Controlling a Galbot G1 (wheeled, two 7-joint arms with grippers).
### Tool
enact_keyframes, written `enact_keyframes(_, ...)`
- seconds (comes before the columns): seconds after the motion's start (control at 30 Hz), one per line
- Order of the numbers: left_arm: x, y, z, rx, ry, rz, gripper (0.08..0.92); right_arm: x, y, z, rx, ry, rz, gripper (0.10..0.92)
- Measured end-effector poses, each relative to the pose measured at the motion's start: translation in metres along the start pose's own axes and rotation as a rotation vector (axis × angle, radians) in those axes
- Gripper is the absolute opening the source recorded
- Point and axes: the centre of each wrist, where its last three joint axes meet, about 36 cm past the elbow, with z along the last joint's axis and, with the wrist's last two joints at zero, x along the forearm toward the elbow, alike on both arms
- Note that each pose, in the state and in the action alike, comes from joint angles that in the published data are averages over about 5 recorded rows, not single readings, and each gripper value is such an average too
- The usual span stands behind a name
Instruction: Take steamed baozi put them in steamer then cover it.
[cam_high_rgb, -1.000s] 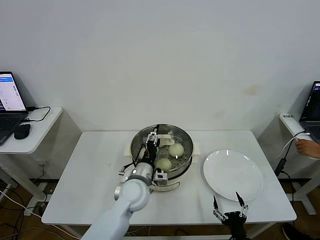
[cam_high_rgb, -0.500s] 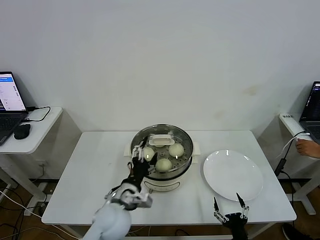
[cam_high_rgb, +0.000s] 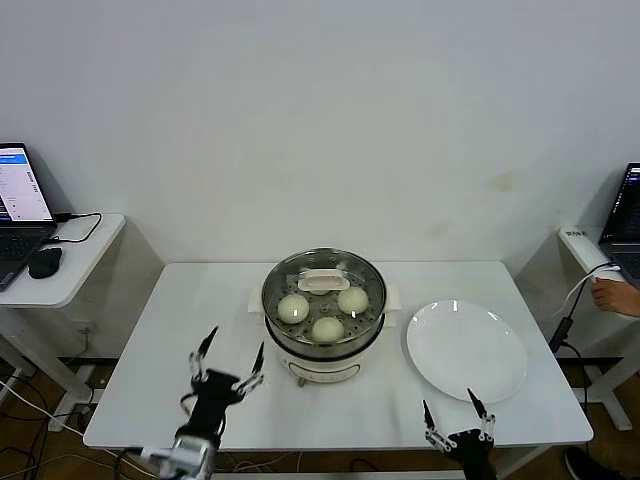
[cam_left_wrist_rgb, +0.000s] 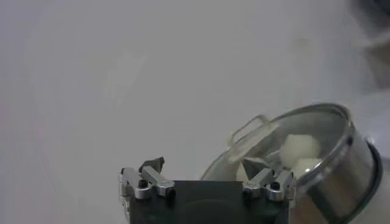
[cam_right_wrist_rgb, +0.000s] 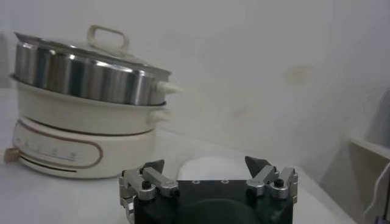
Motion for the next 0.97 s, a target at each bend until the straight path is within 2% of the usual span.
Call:
enact_keyframes(0.1, 0.019, -0.002, 0.012, 0.089, 0.048, -0.035, 0.823, 0.004, 0.000, 0.000, -0.007, 0.010, -0.022, 0.823)
enact_keyframes(0.2, 0.034, -0.003, 0.022, 0.156, 0.077, -0.066, 0.823, 0.006, 0.001, 0.001, -0.012, 0.018, -0.044, 0.823)
enact_keyframes(0.37, 0.050, -0.007, 0.031, 0.232, 0.086, -0.109, 0.823, 0.008, 0.004, -0.003, -0.016, 0.020, -0.074, 0.823)
enact_keyframes(0.57, 0.067, -0.013, 0.041, 0.280, 0.111, -0.132, 0.823, 0.013, 0.007, -0.007, -0.025, 0.033, -0.110, 0.823)
enact_keyframes(0.97, 0.079, -0.016, 0.058, 0.309, 0.149, -0.175, 0.823, 0.019, 0.009, -0.013, -0.064, 0.069, -0.117, 0.823)
